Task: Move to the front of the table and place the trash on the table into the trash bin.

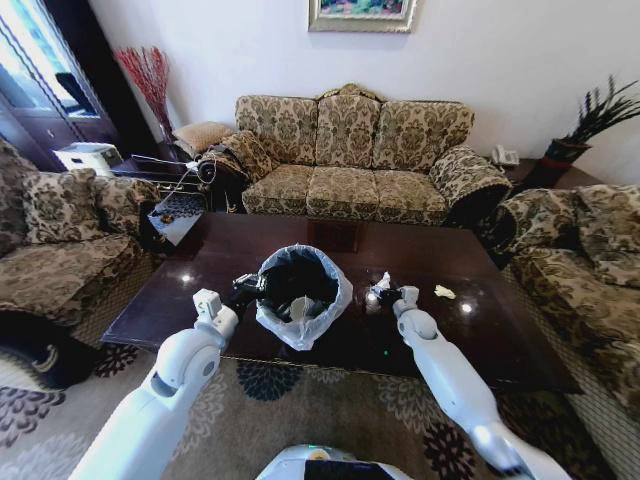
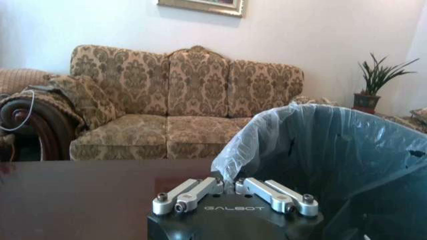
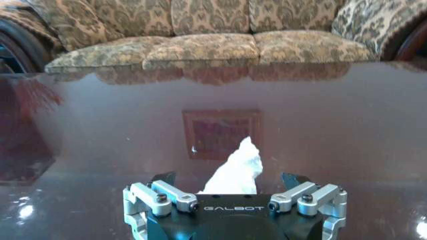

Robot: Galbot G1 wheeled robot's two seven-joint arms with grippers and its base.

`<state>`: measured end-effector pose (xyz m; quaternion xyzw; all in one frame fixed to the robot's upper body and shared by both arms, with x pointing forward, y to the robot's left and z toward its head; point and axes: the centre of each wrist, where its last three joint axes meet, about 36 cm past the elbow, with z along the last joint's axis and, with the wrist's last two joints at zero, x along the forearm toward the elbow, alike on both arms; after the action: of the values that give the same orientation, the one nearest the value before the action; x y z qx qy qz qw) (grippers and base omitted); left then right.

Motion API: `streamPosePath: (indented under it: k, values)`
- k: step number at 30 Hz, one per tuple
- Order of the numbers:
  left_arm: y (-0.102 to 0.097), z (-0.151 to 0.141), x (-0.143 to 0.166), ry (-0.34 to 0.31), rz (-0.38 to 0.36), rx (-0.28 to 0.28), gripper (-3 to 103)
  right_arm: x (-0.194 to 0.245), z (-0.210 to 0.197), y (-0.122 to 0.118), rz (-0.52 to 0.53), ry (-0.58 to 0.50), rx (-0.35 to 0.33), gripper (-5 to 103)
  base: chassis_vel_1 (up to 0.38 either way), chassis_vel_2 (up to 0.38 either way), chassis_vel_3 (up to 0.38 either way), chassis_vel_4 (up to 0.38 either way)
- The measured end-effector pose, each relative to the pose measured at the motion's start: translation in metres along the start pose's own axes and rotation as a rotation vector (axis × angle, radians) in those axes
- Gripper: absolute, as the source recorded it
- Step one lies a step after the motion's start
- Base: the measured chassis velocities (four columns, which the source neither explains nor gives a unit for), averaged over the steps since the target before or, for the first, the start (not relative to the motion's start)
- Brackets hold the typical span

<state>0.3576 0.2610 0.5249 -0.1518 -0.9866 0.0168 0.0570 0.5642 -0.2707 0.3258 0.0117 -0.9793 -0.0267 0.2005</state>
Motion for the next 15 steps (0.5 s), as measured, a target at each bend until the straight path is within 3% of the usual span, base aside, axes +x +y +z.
streamPosePath:
  k: [11, 15]
  values:
    - [0.002, 0.0, -0.002, 0.006, 0.005, -0.007, 3, -0.038, 0.019, -0.003, -0.019, 0.013, -0.04, 102, 0.0, 0.0, 0.0, 0.0]
    - [0.004, -0.002, -0.002, 0.005, 0.002, -0.012, 3, -0.039, 0.02, -0.002, -0.028, 0.011, -0.038, 92, 0.0, 0.0, 0.0, 0.0]
